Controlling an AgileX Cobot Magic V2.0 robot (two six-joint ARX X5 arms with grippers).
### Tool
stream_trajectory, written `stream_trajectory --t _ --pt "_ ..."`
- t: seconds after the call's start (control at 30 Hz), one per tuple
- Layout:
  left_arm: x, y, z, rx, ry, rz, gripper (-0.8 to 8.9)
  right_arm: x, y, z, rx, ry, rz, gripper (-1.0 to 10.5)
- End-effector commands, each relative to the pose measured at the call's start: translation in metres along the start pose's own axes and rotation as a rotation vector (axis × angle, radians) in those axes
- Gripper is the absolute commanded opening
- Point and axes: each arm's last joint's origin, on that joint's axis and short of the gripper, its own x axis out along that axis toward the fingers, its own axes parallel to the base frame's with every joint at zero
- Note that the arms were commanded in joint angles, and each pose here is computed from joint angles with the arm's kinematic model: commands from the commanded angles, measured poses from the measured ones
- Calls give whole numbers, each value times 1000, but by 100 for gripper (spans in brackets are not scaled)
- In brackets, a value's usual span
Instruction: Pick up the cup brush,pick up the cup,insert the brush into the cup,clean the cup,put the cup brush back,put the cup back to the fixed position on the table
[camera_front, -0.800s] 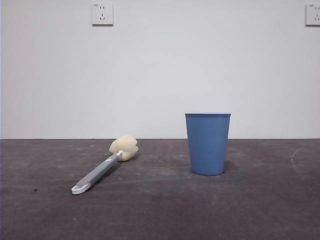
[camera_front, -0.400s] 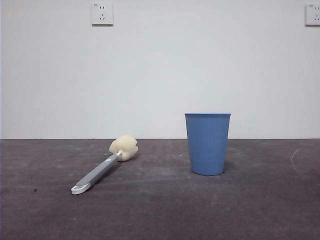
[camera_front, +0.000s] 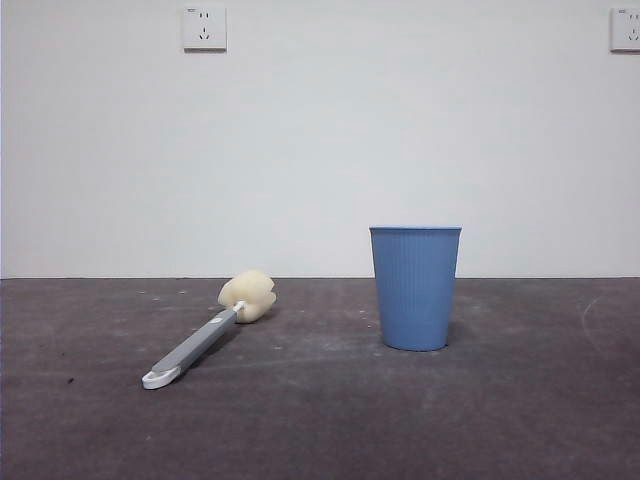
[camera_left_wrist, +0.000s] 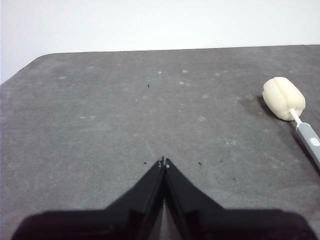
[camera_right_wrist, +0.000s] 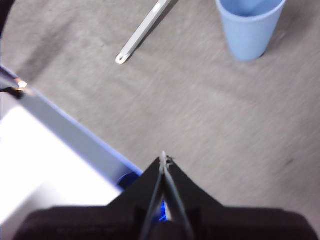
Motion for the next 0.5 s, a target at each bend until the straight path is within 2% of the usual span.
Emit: stream_trajectory --t 0.03,0.1,0.23,0.33,0.5 --pt "1 0 -4 -10 6 3 -3 -8 -2 4 -80 -96 -97 2" --pt "1 0 -4 -10 6 3 -3 -17 -3 8 -86 -216 -167 2" --pt "1 0 -4 -10 6 3 -3 -40 -3 9 -108 -427 -232 2" --pt "1 0 -4 -10 6 3 -3 -53 -5 4 -109 -572 -345 2" --pt "1 0 -4 -10 6 3 -3 -53 -10 -10 -105 -739 -418 2"
